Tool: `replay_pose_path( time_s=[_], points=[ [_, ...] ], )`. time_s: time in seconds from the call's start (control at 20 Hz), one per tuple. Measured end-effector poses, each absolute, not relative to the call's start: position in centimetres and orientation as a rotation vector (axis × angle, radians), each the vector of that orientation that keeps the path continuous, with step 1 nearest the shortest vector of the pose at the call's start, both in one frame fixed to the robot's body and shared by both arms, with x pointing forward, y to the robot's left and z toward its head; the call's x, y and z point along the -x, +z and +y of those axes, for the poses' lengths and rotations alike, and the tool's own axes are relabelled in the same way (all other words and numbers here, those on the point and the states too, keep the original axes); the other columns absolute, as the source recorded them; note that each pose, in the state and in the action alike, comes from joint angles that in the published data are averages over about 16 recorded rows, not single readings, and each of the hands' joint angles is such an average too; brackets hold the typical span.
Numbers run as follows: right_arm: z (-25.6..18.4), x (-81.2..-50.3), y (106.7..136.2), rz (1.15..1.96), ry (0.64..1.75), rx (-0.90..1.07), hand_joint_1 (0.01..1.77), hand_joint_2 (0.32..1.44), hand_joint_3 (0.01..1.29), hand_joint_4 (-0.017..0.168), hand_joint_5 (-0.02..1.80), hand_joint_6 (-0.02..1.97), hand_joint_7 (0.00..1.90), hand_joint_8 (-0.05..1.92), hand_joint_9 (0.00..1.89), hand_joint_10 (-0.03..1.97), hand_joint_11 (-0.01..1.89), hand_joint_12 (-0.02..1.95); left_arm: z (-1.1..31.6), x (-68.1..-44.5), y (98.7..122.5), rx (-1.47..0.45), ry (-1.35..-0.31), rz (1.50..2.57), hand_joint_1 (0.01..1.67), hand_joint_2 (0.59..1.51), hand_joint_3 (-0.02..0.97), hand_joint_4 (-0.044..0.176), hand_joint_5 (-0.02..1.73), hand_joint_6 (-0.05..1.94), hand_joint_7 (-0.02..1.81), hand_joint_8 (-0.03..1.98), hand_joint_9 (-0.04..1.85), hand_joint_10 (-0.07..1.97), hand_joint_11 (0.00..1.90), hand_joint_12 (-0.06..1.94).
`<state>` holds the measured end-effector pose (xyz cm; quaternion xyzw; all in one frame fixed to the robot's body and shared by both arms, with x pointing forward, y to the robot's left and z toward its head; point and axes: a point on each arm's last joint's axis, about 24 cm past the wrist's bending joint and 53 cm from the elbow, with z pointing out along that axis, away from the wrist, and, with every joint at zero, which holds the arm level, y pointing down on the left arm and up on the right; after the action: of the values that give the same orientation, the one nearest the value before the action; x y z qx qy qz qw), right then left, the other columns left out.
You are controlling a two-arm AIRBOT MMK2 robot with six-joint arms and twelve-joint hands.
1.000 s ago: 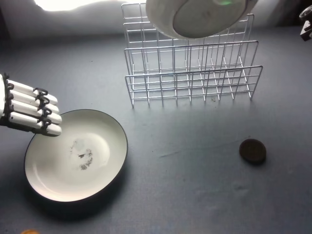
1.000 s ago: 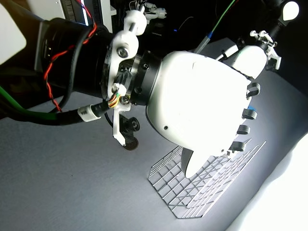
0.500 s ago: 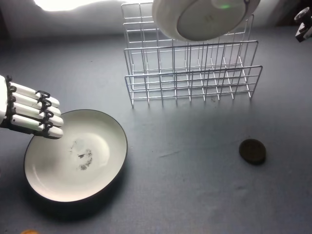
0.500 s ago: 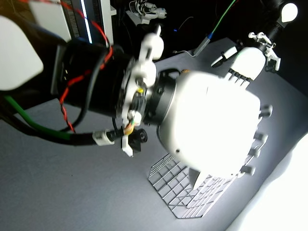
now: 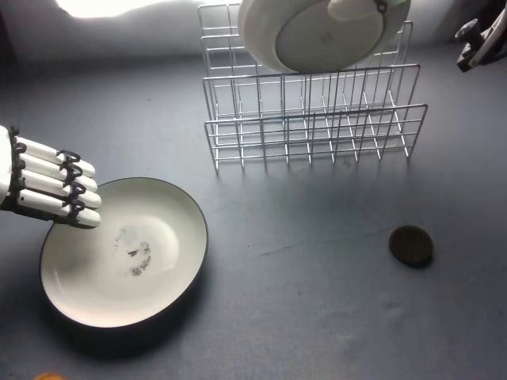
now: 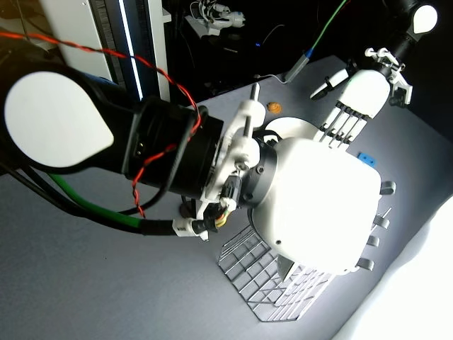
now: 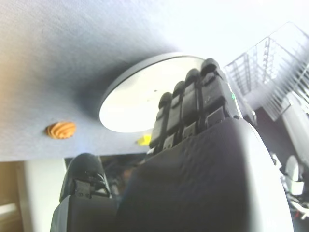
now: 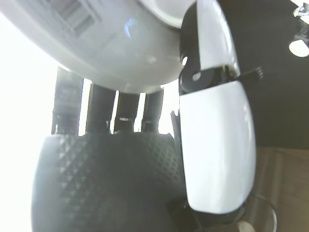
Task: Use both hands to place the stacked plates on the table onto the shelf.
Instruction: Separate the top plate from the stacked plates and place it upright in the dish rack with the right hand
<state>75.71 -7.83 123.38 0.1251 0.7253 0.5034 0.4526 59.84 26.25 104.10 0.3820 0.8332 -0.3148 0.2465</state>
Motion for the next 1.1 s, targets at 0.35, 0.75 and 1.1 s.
replay_pose_path(
  time_s=[0.35, 0.75, 1.1],
  points=[
    [-7.9, -76.3, 121.8, 1.813, 1.242, -0.343, 1.20, 0.99, 0.01, 0.011, 0.99, 0.89, 1.09, 0.78, 1.30, 0.01, 0.88, 1.09, 26.7, -59.7, 103.6, -1.052, -0.842, 2.284, 0.01, 1.159, 0.004, 0.001, 0.02, 0.02, 0.02, 0.00, 0.02, 0.01, 0.01, -0.01],
    [-8.0, -76.6, 119.9, 1.844, 1.240, -0.401, 1.21, 0.99, 0.01, 0.011, 0.97, 0.91, 1.08, 0.80, 1.28, 0.01, 0.88, 1.09, 26.9, -59.6, 103.2, -1.064, -0.833, 2.290, 0.01, 1.161, 0.004, 0.001, 0.02, 0.02, 0.02, -0.01, 0.02, 0.00, 0.01, -0.01],
    [-8.2, -76.8, 118.2, 1.873, 1.232, -0.464, 1.22, 1.02, 0.01, 0.009, 0.94, 0.95, 1.06, 0.80, 1.27, 0.01, 0.87, 1.12, 26.9, -59.5, 103.1, -1.069, -0.830, 2.292, 0.02, 1.161, 0.004, 0.001, 0.02, 0.02, 0.01, -0.01, 0.01, 0.00, 0.01, -0.01]
  ],
)
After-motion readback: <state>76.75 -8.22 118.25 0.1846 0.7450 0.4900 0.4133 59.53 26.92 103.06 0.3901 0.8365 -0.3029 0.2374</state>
